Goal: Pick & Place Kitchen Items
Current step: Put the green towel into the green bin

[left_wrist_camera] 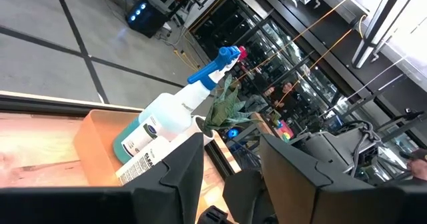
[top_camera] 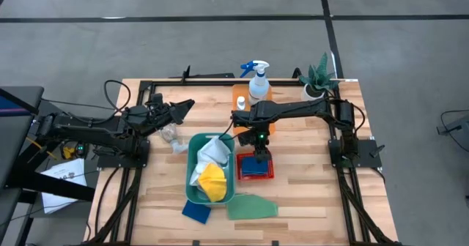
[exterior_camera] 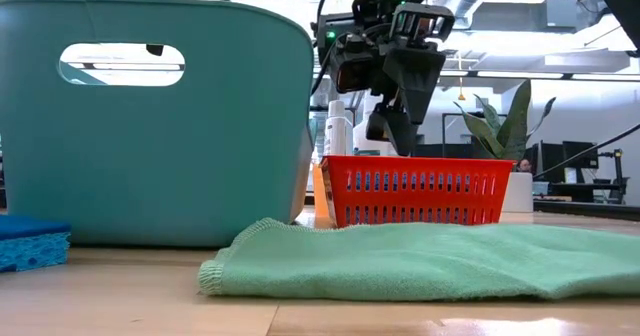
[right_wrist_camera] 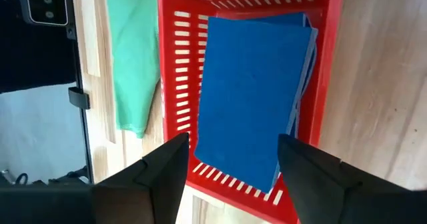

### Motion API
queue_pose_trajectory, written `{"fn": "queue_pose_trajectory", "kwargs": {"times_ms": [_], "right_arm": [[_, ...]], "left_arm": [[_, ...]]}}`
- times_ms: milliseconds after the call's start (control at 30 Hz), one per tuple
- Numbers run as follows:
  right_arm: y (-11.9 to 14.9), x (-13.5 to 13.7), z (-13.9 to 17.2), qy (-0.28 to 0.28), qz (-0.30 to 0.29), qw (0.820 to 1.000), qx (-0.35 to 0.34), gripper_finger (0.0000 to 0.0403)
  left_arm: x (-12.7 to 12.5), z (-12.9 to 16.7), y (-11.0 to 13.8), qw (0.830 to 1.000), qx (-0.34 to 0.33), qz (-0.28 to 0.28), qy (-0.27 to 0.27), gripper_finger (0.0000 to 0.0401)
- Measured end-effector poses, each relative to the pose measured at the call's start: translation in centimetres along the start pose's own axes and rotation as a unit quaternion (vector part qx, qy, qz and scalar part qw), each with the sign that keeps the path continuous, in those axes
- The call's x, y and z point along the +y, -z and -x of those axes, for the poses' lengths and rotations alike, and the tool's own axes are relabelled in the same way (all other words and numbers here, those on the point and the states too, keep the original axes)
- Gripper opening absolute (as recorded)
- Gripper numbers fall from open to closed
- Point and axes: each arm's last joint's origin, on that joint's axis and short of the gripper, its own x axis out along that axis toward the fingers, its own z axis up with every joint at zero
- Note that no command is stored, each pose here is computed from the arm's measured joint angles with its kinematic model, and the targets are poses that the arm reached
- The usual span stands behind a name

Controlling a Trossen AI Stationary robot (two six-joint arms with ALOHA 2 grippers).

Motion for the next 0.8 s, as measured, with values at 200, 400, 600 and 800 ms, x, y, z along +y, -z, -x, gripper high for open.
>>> {"fn": "queue_pose_trajectory", "kwargs": {"times_ms": [200,400,600,800], "right_arm": [[0.6,0.7,0.9,0.004,-0.027,0.999,-0.017,0.0219],[3.0,2.0,2.7,0.085,-0.060,0.987,-0.123,0.0219],[7.0,4.9,3.4,0.139,-0.112,0.937,-0.300,0.0219],[11.5,7.5,3.2,0.119,-0.179,0.850,-0.480,0.0219]], "left_arm": [[0.0,0.0,0.0,1.000,0.000,-0.017,0.000,0.0143],[0.0,0.0,0.0,1.000,-0.003,-0.029,-0.003,0.0143],[0.1,0.0,-0.1,0.999,-0.011,-0.050,-0.011,0.0143],[0.1,0.0,-0.1,0.998,-0.011,-0.069,-0.011,0.0143]]}}
